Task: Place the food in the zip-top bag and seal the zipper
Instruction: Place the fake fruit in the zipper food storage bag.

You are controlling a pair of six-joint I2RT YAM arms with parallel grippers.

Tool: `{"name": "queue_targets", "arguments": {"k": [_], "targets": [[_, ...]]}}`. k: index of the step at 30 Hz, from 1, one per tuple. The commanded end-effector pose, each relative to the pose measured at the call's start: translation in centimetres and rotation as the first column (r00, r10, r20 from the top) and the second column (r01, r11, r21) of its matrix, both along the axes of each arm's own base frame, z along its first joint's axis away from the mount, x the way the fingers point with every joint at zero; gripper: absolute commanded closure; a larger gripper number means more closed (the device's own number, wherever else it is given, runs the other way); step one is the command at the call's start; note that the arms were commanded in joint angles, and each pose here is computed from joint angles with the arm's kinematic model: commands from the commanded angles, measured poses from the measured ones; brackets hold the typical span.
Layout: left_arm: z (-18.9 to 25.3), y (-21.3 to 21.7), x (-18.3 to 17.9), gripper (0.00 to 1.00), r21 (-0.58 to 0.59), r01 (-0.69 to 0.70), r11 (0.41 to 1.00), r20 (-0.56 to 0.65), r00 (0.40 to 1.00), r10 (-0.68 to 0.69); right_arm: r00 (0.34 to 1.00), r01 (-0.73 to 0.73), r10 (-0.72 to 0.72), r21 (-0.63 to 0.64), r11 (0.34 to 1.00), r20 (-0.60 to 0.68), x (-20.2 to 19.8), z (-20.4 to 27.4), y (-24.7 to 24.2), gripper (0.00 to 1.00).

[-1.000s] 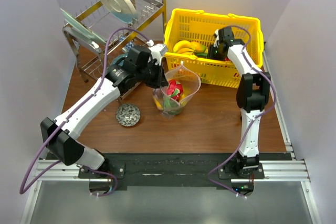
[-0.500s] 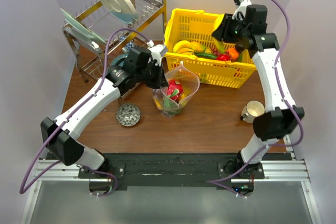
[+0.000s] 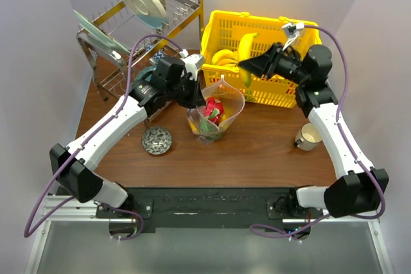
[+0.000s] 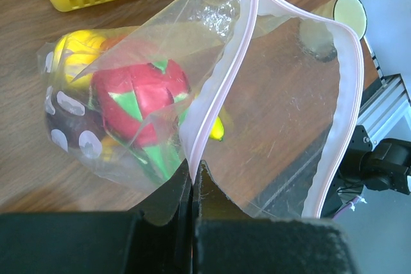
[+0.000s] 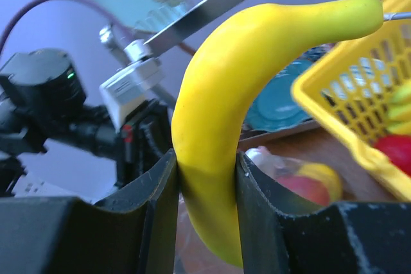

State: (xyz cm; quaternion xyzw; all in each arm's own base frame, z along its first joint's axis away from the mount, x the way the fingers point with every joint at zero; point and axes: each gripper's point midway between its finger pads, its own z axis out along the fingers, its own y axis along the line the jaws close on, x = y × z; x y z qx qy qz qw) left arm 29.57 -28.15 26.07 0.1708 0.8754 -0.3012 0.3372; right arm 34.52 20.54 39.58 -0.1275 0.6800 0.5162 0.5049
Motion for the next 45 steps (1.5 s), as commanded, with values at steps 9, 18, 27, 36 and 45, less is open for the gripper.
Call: {"name": "queue_targets", "arguments": {"k": [9, 18, 27, 36, 45], "targets": [[4.4, -0.8, 0.5, 1.0, -0.098, 0.021, 0.995, 0.068, 0.998, -0.014, 0.92, -0.285, 0.282, -0.032, 0.958, 0.272, -7.3, 1.5, 7.2, 0.84], [5.0, -0.3, 0.5, 1.0, -0.111, 0.01, 0.994, 0.069, 0.998, -0.003, 0.929, -0.262, 0.282, -0.11, 0.959, 0.241, -6.0, -1.4, 7.4, 0.57], [4.6, -0.3, 0.6, 1.0, -0.115, 0.009, 0.993, 0.062, 0.998, -0.002, 0.94, -0.227, 0.266, -0.19, 0.955, 0.215, -6.8, -3.8, 6.3, 0.25], [4.4, 0.2, 0.8, 1.0, -0.107, -0.004, 0.994, 0.061, 0.998, 0.011, 0.996, 0.028, 0.003, -0.331, 0.943, 0.094, -5.7, -5.9, 2.3, 0.31], [4.5, 0.5, 1.0, 1.0, -0.107, -0.01, 0.994, 0.066, 0.998, 0.017, 0.984, 0.043, -0.126, -0.517, 0.855, -0.126, -7.2, -12.2, -0.9, 0.35]]}}
